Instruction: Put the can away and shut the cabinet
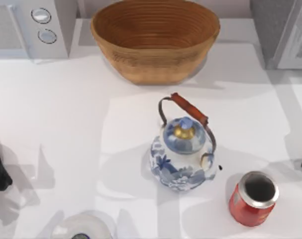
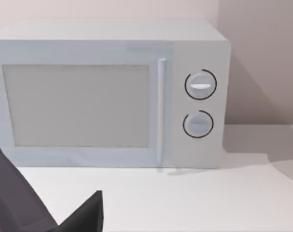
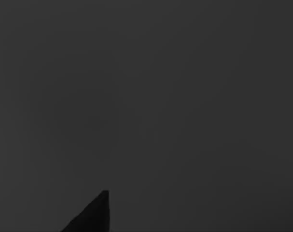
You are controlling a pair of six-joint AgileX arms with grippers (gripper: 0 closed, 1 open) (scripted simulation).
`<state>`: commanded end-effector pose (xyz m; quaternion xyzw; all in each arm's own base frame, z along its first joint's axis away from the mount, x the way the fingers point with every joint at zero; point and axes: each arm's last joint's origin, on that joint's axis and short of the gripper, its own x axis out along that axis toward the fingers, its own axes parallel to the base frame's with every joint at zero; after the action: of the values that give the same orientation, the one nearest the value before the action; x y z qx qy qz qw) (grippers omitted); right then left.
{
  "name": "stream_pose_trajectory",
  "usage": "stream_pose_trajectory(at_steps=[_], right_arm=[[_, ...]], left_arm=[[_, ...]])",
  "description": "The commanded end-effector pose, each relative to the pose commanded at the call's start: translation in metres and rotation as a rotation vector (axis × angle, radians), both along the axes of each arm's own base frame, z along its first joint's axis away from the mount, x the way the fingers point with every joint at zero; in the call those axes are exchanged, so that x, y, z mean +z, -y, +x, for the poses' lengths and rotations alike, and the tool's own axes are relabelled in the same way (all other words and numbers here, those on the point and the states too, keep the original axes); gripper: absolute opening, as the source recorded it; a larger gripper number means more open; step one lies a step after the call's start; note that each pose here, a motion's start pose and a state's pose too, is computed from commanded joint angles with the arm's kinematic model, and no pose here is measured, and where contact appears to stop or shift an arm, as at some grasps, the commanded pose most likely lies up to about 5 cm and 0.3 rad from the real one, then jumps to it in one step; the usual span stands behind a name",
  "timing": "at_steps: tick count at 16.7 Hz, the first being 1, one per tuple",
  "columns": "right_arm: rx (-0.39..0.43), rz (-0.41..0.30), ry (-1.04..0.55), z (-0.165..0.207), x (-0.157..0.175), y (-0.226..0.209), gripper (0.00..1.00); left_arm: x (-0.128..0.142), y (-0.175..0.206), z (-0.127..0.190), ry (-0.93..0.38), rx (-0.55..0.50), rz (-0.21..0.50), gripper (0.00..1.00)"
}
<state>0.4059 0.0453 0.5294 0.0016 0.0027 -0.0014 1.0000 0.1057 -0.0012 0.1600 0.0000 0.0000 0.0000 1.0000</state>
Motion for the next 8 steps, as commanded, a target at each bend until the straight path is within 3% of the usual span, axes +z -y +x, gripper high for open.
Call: stream_pose_trajectory(at_steps=[4, 8], right_arm=[[0.01, 0.001, 0.015, -0.011, 0.007, 0.001, 1.0], [0.038, 0.001, 0.068, -0.054, 0.027, 0.006, 1.0]], left_arm=[[0.0, 0.0, 0.0, 0.0, 0.0, 0.0, 1.0], [0.0, 0.0, 0.0, 0.0, 0.0, 0.0, 1.0]])
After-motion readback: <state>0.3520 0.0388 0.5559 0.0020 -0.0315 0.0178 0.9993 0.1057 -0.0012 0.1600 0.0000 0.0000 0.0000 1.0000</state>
